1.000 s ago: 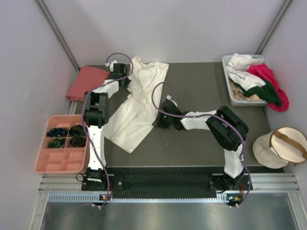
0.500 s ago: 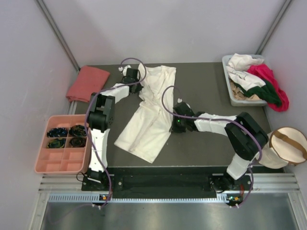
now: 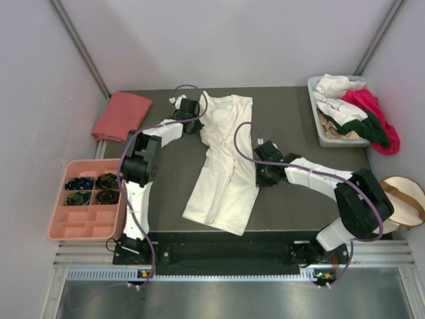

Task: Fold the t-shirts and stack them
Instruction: Rotate the tshirt 90 degrees

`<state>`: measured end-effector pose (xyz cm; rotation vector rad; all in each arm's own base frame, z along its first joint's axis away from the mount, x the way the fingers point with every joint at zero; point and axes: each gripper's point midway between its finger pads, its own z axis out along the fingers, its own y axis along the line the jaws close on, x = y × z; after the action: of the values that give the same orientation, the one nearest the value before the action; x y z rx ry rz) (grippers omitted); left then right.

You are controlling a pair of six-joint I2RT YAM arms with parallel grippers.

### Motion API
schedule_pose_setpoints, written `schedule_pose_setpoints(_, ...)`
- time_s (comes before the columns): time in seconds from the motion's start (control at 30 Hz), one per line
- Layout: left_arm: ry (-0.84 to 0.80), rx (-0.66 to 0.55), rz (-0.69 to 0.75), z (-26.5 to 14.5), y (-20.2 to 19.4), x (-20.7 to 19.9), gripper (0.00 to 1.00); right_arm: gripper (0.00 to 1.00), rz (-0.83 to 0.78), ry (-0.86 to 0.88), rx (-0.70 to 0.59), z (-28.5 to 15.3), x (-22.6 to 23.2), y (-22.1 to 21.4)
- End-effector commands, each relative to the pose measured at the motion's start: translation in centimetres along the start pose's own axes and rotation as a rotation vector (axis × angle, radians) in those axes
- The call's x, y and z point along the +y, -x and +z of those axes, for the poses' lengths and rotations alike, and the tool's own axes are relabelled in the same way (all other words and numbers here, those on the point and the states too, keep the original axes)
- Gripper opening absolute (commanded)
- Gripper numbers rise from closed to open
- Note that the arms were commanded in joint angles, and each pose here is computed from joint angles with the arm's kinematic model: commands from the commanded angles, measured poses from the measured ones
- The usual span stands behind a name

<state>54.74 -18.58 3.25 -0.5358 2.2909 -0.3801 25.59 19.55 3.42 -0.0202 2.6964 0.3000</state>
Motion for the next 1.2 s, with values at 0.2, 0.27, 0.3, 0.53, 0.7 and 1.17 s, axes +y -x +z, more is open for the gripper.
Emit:
schedule_pose_setpoints(0.2, 0.184, 0.096, 0.021, -0.7, -3.8, 5.8, 0.0, 0.0, -0.111, -0.182, 0.073, -1.9, -5.6, -1.7)
schedule_pose_setpoints(0.27, 0.189, 0.092, 0.02, -0.7, -3.7, 5.9, 0.0, 0.0, -0.132, -0.196, 0.086, -1.9, -6.0, -1.9)
schedule_pose_setpoints(0.3, 0.19, 0.091, 0.019, -0.8, -3.7, 5.9, 0.0, 0.0, -0.127, -0.202, 0.087, -1.8, -6.2, -1.9)
schedule_pose_setpoints(0.53, 0.174, 0.091, 0.016, -0.8, -3.8, 5.7, 0.0, 0.0, -0.129, -0.196, 0.102, -1.3, -5.9, -1.7)
schedule_pose_setpoints(0.7, 0.086, 0.096, 0.0, -1.5, -3.4, 3.6, 0.44, 0.41, -0.109, -0.098, 0.097, -0.8, -3.8, -1.3)
schedule_pose_setpoints(1.17, 0.043, -0.072, -0.016, -16.0, -4.9, 5.0, 0.99, 0.63, -0.012, 0.021, -0.135, -4.3, -1.4, 2.8)
